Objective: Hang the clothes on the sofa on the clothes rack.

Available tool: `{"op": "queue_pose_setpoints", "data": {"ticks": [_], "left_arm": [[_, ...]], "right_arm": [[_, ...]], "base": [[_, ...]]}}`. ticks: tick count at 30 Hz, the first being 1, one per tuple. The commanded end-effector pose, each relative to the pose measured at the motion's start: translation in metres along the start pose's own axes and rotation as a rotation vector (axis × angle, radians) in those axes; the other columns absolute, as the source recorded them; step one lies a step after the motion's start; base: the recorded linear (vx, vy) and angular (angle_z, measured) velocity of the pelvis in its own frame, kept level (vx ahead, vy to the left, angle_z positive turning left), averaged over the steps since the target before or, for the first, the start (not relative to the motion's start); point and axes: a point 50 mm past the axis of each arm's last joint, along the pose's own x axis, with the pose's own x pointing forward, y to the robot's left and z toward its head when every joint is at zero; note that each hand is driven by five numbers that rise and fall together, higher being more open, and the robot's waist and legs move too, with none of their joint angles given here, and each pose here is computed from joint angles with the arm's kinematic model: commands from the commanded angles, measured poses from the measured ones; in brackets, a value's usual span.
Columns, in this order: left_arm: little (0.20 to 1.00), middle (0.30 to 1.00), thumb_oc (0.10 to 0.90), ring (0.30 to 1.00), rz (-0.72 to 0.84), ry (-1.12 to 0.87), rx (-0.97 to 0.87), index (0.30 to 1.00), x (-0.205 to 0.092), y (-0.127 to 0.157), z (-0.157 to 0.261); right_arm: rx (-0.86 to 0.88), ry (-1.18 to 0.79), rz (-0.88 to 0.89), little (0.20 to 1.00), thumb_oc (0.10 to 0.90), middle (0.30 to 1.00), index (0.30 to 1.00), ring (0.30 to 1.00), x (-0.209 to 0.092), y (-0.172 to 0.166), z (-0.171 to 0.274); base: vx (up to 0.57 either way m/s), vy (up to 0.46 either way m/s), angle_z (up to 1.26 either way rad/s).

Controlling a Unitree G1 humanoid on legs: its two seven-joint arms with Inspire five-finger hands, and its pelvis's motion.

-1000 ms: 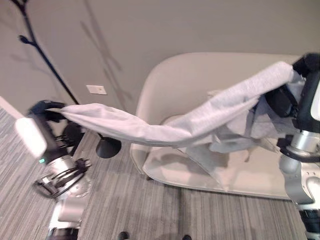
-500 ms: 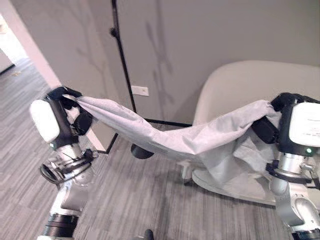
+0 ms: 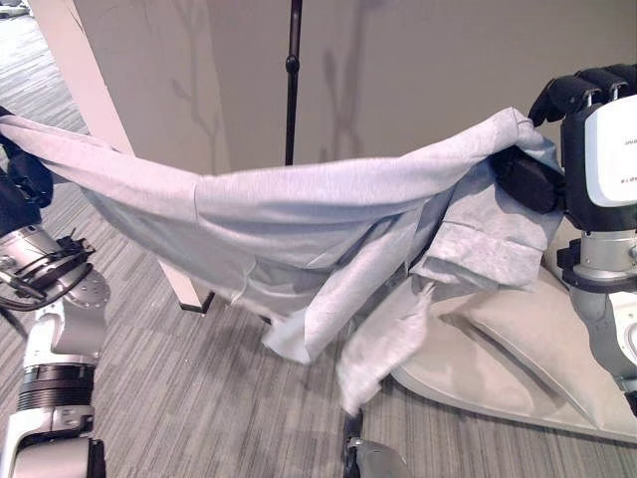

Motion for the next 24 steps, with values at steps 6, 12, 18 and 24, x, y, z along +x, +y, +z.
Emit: {"op": "queue_pose_setpoints", "data": {"ticks": [6,12,18,24], "left_arm": [[0.3,0.3,0.4,0.3,0.074,-0.2,0.034,0.3,0.057,0.019,0.019],[0.3,0.3,0.4,0.3,0.104,-0.209,0.121,0.3,0.082,0.034,0.011],[0.3,0.3,0.4,0.3,0.114,-0.223,0.121,0.3,0.091,0.037,0.016],[0.3,0.3,0.4,0.3,0.048,-0.132,0.191,0.3,0.082,0.036,-0.015]], "right_arm": [[-0.188,0.086,-0.186,0.3,0.4,0.3,0.3,0.3,0.057,-0.032,-0.054],[-0.298,0.103,-0.182,0.3,0.4,0.3,0.3,0.3,0.071,-0.042,-0.076],[-0.362,0.167,-0.129,0.3,0.4,0.3,0.3,0.3,0.079,-0.038,-0.095],[-0.377,0.206,0.044,0.3,0.4,0.3,0.3,0.3,0.074,-0.009,-0.098]], "base": [[0.07,-0.166,-0.24],[0.21,0.041,-0.19],[0.23,0.062,-0.76],[0.26,0.122,-0.23]]}}
